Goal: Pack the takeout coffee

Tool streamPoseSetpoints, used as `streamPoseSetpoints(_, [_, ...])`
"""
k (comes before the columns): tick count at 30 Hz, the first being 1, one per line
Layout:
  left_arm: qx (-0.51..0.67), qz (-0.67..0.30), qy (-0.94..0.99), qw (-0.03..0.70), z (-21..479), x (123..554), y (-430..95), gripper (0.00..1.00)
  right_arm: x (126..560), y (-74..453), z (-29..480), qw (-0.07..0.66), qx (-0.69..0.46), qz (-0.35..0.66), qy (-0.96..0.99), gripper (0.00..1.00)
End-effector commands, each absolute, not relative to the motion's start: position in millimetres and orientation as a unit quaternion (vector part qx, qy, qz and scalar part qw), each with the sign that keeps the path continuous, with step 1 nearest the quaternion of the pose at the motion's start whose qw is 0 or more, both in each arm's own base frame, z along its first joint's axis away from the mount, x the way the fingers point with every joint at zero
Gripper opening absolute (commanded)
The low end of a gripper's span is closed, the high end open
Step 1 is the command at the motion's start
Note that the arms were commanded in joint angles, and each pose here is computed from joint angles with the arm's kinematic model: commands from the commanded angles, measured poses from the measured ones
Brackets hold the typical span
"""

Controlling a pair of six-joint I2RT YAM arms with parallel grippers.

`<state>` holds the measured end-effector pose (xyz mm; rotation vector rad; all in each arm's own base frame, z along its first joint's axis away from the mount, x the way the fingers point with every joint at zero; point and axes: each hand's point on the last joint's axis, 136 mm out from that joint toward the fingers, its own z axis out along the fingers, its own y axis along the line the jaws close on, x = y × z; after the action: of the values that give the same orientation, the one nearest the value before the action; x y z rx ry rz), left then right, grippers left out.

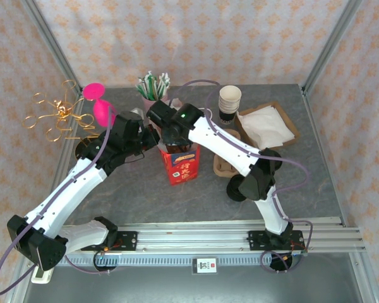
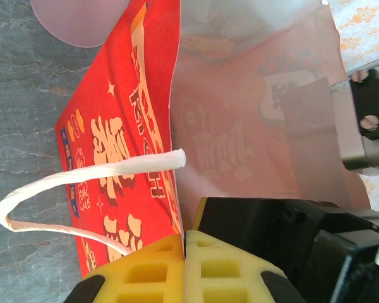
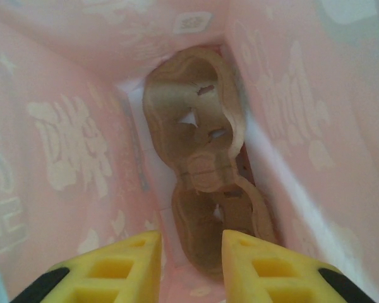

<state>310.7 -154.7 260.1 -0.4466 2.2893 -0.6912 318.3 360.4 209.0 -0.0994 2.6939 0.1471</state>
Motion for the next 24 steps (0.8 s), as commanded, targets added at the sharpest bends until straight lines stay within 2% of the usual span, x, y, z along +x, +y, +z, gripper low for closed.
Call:
streamPoseSetpoints(1, [-0.18, -0.259, 0.876, 0.365, 266, 314, -147, 0.0, 320, 355, 197, 0.211, -0.058, 0.029, 0.975, 0.28])
streamPoseSetpoints(6, [-0.181, -0.257, 0.877, 0.364, 264, 314, -145, 0.0, 314, 363, 206, 0.208, -0.107, 0.046, 0.971, 0.2])
streamPoseSetpoints(16, [-0.172, -0.28, 0.87, 0.367, 267, 315, -151, 0.0, 315, 366, 187, 0.17, -0.116, 0.052, 0.977, 0.15])
streamPoseSetpoints(24, [-0.179, -0.276, 0.871, 0.365, 265, 313, -148, 0.0, 333, 355, 172, 0.191, -0.098, 0.001, 0.977, 0.16])
